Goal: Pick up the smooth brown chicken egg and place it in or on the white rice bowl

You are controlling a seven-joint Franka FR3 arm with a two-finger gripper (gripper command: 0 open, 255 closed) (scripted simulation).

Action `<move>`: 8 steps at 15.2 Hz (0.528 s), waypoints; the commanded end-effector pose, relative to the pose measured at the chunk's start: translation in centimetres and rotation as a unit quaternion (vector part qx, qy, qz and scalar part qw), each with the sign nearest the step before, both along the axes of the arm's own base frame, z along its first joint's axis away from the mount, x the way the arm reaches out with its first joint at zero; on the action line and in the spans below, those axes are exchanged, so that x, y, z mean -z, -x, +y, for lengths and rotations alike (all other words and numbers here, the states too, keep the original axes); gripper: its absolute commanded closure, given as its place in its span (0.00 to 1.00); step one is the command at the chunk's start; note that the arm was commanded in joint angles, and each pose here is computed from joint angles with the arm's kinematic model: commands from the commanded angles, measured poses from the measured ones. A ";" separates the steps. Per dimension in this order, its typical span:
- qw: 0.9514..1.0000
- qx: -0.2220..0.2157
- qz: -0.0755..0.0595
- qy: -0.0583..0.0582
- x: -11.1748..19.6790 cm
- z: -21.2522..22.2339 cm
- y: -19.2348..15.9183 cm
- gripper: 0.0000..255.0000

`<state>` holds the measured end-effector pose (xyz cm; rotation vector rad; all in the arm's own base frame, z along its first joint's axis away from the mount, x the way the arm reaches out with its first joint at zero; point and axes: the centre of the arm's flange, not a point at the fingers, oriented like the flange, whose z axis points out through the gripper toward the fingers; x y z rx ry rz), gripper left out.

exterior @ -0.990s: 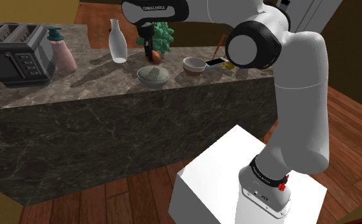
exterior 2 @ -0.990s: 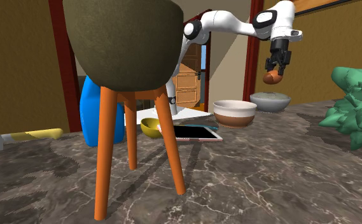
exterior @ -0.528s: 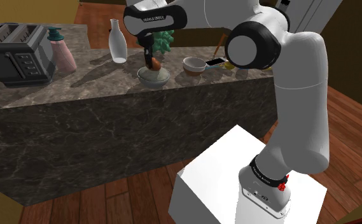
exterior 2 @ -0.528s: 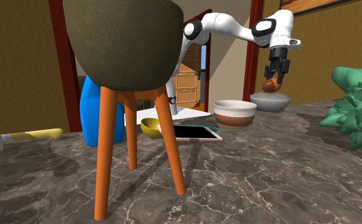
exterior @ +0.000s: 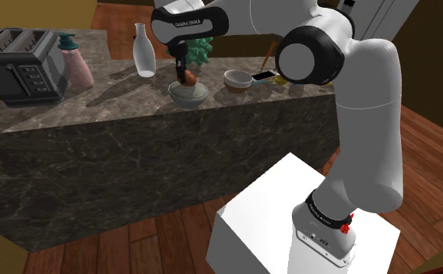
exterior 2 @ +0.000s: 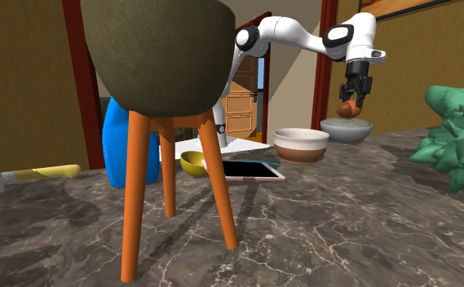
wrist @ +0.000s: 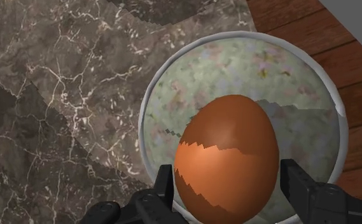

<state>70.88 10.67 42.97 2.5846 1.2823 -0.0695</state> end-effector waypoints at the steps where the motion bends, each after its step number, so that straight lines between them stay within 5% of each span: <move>1: 1.000 0.002 0.006 0.002 0.7 -0.3 0.0 0.00; 6: 1.000 0.002 0.006 0.002 0.7 -0.3 0.0 0.00; 8: 1.000 0.002 0.006 0.002 -1.9 0.4 0.1 0.00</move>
